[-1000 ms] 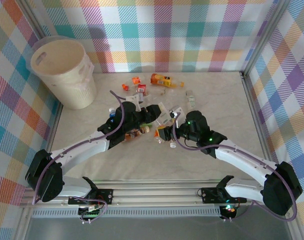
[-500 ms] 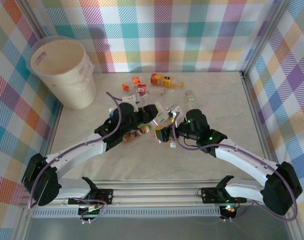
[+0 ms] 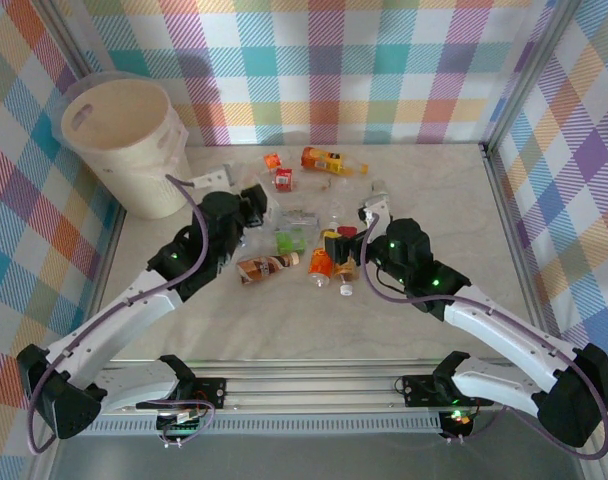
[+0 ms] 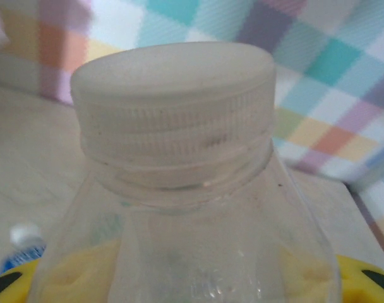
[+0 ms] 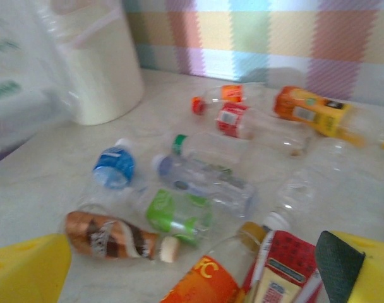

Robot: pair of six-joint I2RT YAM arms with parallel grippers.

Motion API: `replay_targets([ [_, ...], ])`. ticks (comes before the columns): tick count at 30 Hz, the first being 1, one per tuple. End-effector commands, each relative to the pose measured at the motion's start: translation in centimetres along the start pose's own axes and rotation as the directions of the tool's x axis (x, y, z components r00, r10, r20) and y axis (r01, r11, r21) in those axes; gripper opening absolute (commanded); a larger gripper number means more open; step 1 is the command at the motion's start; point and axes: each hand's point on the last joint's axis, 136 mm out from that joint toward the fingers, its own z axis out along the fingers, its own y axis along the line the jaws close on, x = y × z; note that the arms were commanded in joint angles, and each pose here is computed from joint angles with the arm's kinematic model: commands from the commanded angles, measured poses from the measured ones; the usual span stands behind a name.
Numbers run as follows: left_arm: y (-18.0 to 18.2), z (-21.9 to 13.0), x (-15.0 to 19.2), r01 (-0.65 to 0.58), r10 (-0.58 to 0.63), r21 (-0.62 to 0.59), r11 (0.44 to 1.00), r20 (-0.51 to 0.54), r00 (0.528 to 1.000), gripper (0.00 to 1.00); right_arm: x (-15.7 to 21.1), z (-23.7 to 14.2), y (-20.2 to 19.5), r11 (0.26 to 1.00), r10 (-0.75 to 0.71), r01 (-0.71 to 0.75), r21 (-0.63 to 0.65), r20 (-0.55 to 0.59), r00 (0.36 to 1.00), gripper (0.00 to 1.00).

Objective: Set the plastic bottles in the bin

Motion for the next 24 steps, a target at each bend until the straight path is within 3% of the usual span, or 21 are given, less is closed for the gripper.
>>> replay_targets([
  [1, 2.8, -1.0, -5.6, -0.103, 0.127, -0.165, 0.981, 0.138, 0.982, 0.51, -1.0, -0.4, -2.2, 0.989, 0.065, -0.073, 0.128, 0.063, 0.996, 1.00],
  [7, 6.5, -0.4, -13.3, -0.077, 0.158, -0.291, 0.954, 0.267, 0.951, 0.51, -1.4, -0.3, -2.8, 0.983, 0.073, -0.086, 0.164, 0.084, 0.994, 1.00],
  [12, 9.2, 0.2, -18.4, -0.080, 0.240, -0.437, 0.896, 0.323, 0.916, 0.51, -1.5, -0.3, -2.9, 0.982, 0.063, -0.077, 0.171, 0.085, 0.994, 1.00],
  [17, 13.4, 3.2, -21.3, -0.023, 0.231, -0.512, 0.859, 0.346, 0.909, 0.52, -1.6, -0.5, -2.8, 0.984, 0.062, -0.074, 0.164, 0.081, 0.995, 1.00],
  [24, 17.8, 10.1, -22.9, 0.048, 0.144, -0.481, 0.875, 0.354, 0.924, 0.52, -1.6, -0.9, -2.6, 0.985, 0.066, -0.078, 0.151, 0.084, 0.994, 1.00],
])
